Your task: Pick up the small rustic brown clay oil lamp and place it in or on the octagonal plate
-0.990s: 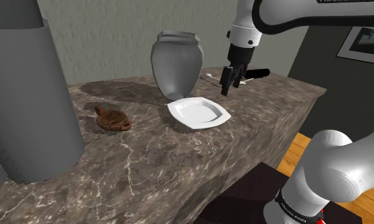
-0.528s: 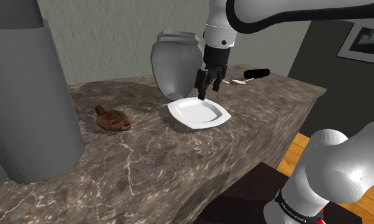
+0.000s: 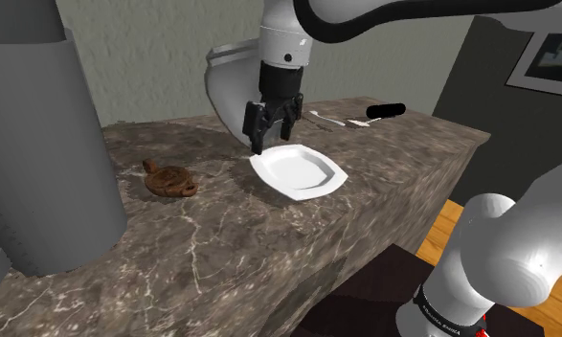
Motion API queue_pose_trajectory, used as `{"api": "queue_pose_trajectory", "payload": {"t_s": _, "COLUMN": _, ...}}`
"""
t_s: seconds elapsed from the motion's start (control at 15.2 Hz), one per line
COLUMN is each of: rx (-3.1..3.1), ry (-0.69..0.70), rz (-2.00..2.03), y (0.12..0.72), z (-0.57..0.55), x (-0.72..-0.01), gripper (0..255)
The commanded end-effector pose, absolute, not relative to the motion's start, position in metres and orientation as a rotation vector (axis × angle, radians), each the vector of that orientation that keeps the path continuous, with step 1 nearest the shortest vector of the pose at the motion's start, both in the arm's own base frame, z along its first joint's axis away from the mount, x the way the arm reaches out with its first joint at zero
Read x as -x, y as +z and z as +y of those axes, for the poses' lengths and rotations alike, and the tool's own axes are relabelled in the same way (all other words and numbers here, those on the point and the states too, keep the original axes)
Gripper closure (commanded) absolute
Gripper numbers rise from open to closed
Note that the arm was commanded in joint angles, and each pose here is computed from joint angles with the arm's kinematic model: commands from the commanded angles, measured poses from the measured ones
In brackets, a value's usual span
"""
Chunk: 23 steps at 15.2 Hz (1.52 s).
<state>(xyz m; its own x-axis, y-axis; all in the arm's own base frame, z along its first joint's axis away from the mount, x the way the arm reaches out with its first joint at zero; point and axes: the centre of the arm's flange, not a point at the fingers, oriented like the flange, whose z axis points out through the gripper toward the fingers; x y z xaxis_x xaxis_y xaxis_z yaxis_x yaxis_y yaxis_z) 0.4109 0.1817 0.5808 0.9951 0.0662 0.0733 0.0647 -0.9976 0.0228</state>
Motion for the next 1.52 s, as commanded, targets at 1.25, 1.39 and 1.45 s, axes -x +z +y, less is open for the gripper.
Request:
{"api": "queue_pose_trajectory", "payload": {"t_s": 1.25, "rx": -3.149, "ry": -0.001, "rz": 0.167, "y": 0.53, "z": 0.361, "x": -0.476, "gripper": 0}}
{"api": "queue_pose_trajectory", "payload": {"t_s": 1.39, "rx": -3.149, "ry": -0.001, "rz": 0.167, "y": 0.521, "z": 0.361, "x": -0.476, "gripper": 0}}
{"api": "queue_pose_trajectory", "payload": {"t_s": 1.45, "rx": -3.149, "ry": -0.001, "rz": 0.167, "y": 0.521, "z": 0.361, "x": -0.476, "gripper": 0}}
